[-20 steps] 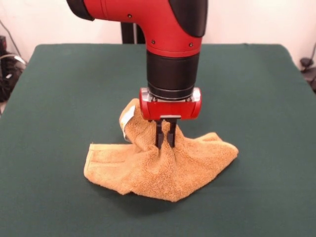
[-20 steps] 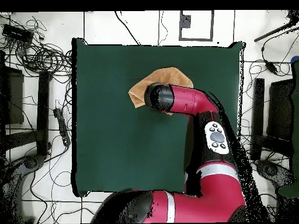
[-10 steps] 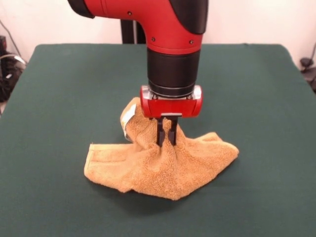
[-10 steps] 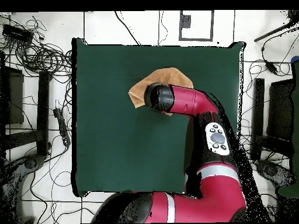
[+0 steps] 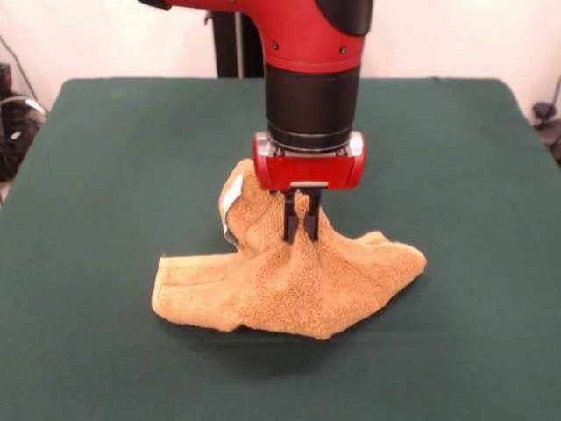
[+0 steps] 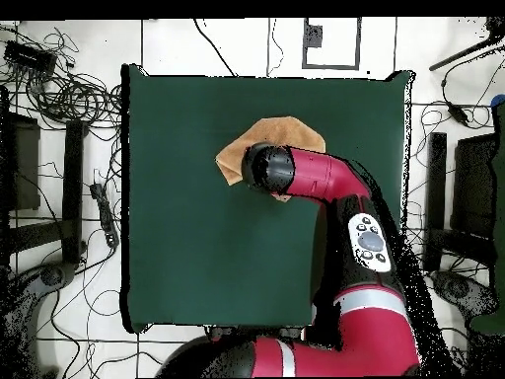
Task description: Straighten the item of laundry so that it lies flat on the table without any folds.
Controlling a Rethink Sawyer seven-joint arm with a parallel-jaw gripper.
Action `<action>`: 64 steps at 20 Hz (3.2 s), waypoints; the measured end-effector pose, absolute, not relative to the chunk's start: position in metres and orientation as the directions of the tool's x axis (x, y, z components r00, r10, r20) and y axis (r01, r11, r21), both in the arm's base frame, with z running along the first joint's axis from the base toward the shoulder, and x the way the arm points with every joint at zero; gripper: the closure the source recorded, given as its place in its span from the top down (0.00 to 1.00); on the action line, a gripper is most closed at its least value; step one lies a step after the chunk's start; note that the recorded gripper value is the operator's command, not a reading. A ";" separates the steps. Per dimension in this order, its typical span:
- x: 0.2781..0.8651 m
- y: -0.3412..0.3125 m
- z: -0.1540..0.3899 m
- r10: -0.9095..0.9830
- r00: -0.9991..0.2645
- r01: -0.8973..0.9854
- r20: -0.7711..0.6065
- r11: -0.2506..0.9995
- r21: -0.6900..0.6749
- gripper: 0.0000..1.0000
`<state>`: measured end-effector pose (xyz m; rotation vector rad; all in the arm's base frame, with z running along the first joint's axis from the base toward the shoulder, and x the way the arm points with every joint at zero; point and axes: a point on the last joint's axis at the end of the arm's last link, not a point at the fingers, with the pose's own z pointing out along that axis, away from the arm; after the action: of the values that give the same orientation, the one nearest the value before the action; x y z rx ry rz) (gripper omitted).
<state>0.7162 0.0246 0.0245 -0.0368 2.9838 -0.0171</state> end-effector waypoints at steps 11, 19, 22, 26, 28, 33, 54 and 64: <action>0.696 0.035 0.034 -0.026 -0.991 -0.026 -0.128 1.000 -0.004 0.00; 0.679 0.041 0.030 -0.028 -0.995 -0.029 -0.096 1.000 0.004 0.00; 0.670 0.043 0.026 -0.026 -0.997 -0.027 -0.078 1.000 0.010 0.00; 0.661 0.045 0.022 -0.025 -0.998 -0.026 -0.064 1.000 0.014 0.00; 0.655 0.046 0.019 -0.026 -0.998 -0.027 -0.064 1.000 0.015 0.00; 0.644 0.046 0.014 -0.013 -0.998 -0.014 -0.069 1.000 0.020 0.00; 0.611 0.035 0.078 0.037 -0.980 0.054 0.195 0.995 0.081 0.00; 0.612 0.028 0.127 0.040 -0.967 0.064 0.250 0.994 0.088 0.00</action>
<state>0.6116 0.0277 0.1267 0.0905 3.3874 0.1632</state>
